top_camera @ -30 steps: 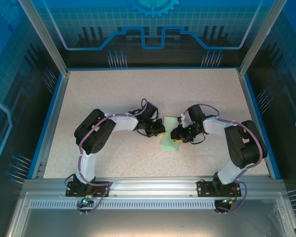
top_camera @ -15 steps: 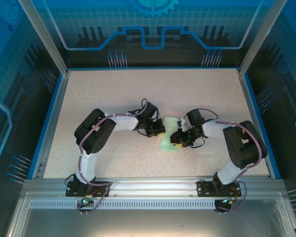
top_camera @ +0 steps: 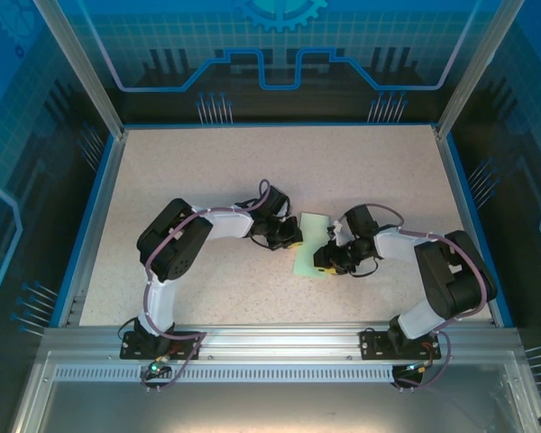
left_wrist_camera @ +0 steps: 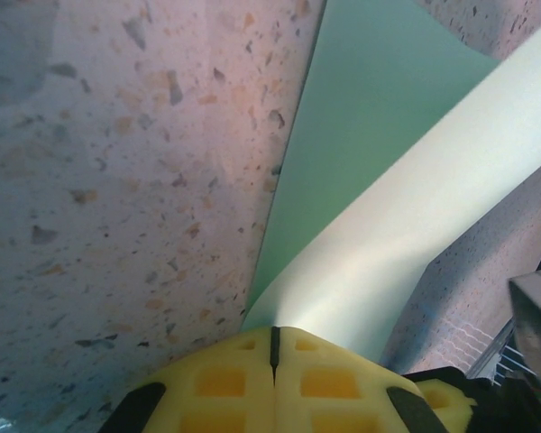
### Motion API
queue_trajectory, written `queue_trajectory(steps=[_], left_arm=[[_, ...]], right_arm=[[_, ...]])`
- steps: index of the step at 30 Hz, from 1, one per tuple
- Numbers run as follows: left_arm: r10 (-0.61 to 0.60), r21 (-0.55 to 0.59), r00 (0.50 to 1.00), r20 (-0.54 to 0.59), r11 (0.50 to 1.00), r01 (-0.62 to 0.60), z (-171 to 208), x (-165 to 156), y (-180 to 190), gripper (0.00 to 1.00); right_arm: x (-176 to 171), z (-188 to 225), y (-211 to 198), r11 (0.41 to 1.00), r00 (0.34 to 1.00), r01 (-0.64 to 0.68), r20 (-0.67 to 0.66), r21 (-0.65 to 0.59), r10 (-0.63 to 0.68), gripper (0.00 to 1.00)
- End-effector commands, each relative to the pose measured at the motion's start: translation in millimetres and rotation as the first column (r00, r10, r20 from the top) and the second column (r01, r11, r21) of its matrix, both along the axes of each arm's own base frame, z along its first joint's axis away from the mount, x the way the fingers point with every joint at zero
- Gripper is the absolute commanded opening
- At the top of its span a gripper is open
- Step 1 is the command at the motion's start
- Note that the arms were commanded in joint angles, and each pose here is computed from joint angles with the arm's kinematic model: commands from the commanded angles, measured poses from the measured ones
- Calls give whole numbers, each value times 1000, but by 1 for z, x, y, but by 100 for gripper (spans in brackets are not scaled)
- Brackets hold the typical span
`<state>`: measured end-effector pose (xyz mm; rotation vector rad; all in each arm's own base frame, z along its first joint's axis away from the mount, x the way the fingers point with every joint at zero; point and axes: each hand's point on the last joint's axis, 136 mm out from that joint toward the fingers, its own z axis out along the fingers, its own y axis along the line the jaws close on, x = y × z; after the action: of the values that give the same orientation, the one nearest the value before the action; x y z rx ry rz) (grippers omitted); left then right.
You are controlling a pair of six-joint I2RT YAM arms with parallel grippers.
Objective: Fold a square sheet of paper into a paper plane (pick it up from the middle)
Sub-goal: Fold the square sheet of paper in half at the center of the table.
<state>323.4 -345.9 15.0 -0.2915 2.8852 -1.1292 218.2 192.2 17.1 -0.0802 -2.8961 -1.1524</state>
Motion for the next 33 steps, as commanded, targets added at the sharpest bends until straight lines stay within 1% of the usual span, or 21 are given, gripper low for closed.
queue_trajectory(steps=[1,4,11,15,19,22,25,29,33], left_arm=[[-22,86,996,-81,996,30,-29,-19,11,1],[-19,88,996,-86,996,27,-30,-20,11,1],[-26,90,996,-87,995,33,-30,-21,12,1],[-27,89,996,-84,995,35,-29,-20,11,1],[-28,92,996,-85,995,36,-29,-21,12,1],[-27,91,996,-85,995,34,-29,-21,11,1],[-29,92,996,-83,995,36,-29,-21,10,1],[-32,96,996,-87,995,40,-29,-23,11,1],[-32,95,996,-85,995,40,-29,-22,11,1]], right_arm=[[-14,-18,-1,1000,998,-1,-64,-25,-1,35],[-15,-21,-4,999,997,1,-75,-46,-5,34],[-15,6,5,1000,1000,-24,-11,18,25,35],[-22,6,7,999,999,-35,-10,15,35,35],[-27,-10,-1,999,999,-27,-38,-45,25,35],[-29,-23,-11,993,998,0,-59,-115,-7,35],[-30,-25,-10,995,998,0,-66,-105,-7,35],[-28,-10,-6,998,1000,1,-21,-62,-2,35],[-29,-2,-7,998,1000,-1,9,-58,1,37]])
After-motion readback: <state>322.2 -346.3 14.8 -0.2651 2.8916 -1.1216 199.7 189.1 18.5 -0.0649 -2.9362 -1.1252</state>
